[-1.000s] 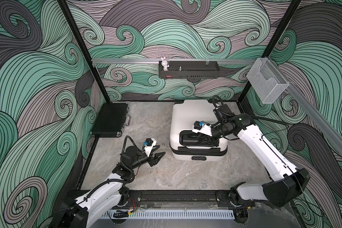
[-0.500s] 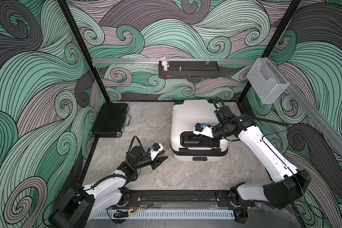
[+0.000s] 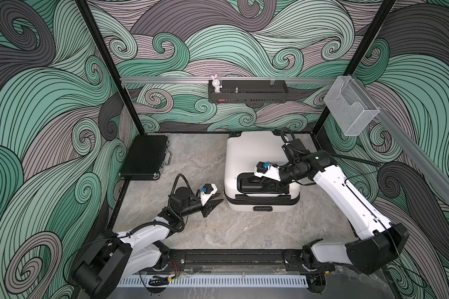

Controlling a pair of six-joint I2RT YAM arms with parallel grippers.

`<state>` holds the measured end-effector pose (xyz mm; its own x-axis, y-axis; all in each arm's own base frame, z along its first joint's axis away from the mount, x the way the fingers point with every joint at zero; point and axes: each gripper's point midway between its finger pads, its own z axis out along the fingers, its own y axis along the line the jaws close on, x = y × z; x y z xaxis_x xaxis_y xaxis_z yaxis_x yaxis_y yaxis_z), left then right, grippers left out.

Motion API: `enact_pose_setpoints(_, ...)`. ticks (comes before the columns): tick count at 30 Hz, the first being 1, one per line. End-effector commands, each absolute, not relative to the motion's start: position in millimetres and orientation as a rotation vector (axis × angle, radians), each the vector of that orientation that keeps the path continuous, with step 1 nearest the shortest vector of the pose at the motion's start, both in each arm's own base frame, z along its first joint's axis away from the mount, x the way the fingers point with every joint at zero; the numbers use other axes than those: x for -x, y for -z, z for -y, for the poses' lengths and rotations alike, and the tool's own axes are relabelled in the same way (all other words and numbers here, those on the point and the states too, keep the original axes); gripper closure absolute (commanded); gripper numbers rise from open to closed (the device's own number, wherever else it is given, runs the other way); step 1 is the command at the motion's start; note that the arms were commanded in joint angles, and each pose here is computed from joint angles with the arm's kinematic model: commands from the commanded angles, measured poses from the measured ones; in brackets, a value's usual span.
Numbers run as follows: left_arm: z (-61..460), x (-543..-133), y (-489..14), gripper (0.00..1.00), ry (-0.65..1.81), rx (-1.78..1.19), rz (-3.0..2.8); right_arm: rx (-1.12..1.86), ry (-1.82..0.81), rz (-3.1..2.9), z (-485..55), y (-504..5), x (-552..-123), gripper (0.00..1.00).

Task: Open the suitcase zippers
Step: Unzip the zipper on the suitcase.

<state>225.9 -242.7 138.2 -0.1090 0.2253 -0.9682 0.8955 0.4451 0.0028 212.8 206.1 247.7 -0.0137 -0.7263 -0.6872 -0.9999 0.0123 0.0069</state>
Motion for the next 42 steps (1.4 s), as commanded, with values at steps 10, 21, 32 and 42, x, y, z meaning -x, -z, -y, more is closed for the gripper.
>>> enact_pose_setpoints(10,264.2,-233.1,-152.8,0.73,0.795,-1.065,-1.513,1.711,-0.825,-1.506,-225.5,-301.8,-194.8,1.00)
enact_pose_setpoints(21,270.1,-225.9,-150.2,0.89,0.819,-1.112,-1.501,1.715,-0.821,-1.508,-225.6,-300.3,-196.3,1.00)
enact_pose_setpoints(32,273.1,-216.9,-153.7,0.99,0.865,-1.137,-1.505,1.692,-0.778,-1.532,-224.2,-299.3,-202.5,1.00)
enact_pose_setpoints(42,275.3,-197.7,-169.3,0.99,0.900,-1.138,-1.511,1.602,-0.727,-1.561,-236.4,-299.7,-209.6,1.00)
